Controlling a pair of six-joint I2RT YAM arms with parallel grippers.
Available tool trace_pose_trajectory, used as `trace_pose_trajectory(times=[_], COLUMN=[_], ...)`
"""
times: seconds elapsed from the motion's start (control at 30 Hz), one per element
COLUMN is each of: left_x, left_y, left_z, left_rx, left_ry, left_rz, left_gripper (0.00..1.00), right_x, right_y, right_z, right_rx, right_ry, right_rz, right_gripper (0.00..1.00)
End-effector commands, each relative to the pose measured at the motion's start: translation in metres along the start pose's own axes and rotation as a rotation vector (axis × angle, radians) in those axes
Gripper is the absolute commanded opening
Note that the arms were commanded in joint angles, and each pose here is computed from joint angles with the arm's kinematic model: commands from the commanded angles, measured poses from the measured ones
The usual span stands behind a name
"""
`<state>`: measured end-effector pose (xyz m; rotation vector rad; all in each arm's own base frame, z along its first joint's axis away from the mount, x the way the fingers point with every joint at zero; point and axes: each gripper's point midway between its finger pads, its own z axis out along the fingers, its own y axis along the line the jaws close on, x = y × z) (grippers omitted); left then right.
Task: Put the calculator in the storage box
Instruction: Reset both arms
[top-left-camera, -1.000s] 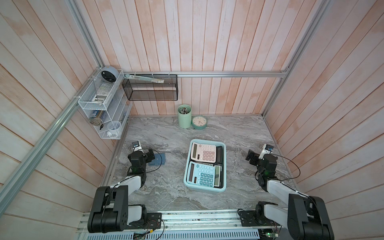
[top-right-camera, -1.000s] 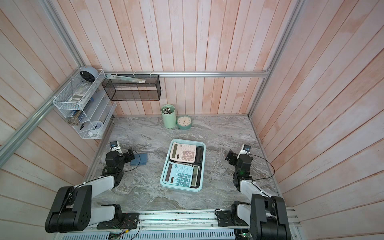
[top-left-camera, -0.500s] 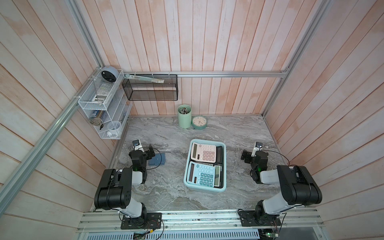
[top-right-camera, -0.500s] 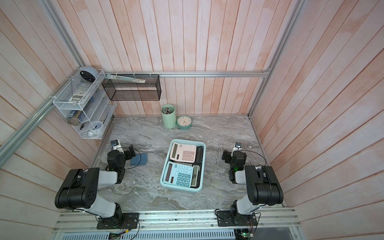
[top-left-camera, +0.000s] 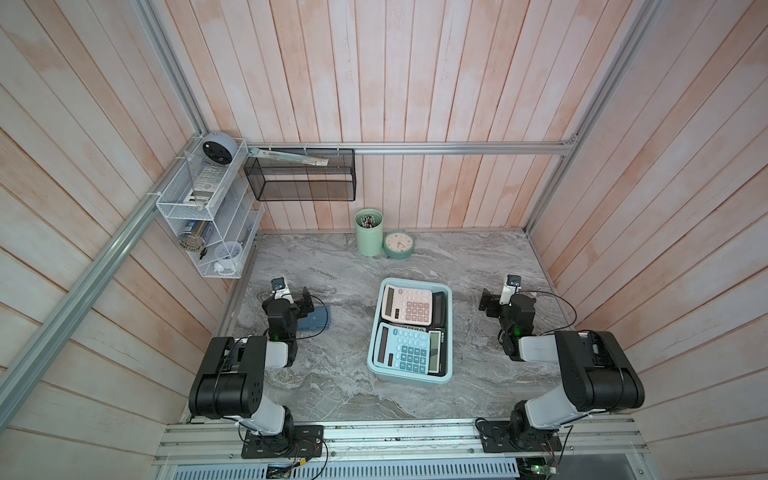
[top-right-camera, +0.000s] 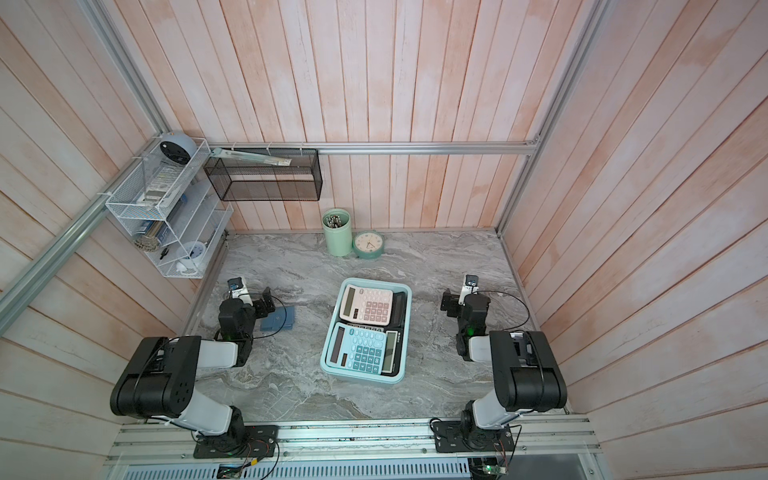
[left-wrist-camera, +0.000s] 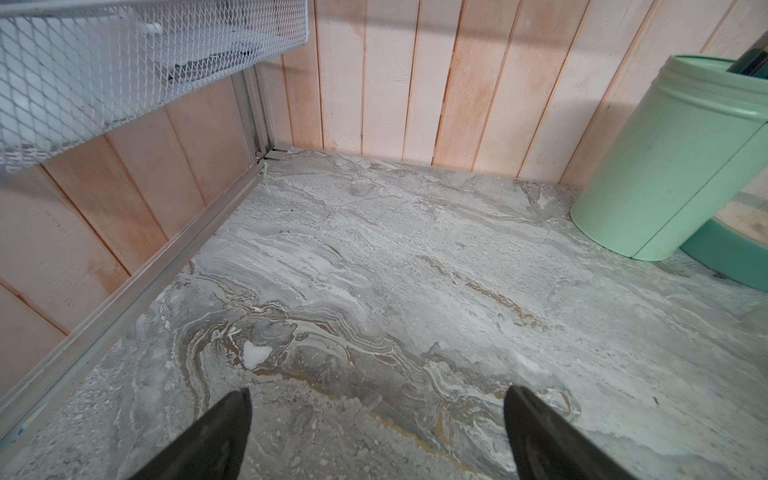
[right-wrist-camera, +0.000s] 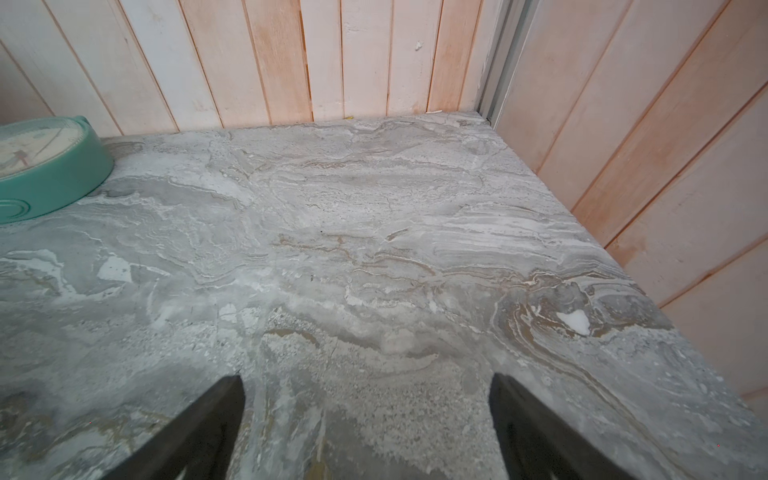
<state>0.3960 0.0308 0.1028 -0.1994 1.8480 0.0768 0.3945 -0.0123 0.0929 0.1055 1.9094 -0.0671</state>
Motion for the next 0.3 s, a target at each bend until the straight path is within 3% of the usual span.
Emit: trace_pose_trajectory(times=[0.0, 0.27], left_x=[-0.0082, -0.0084], left_y=[0.0009, 0.001], left_z=[0.003, 0.0027], left_rx=[-0.013, -0.013], left_ry=[-0.022, -0.023], left_rz=[0.01, 0.011], left_gripper=[1.0, 1.0], right_x=[-0.001, -0.001], right_y=[0.002, 0.0023], right_z=[0.0003, 0.0009], right_rx=[-0.001, -0.004], right_ry=[-0.016, -0.013], right_rz=[-0.016, -0.016], right_gripper=[0.98, 0.98])
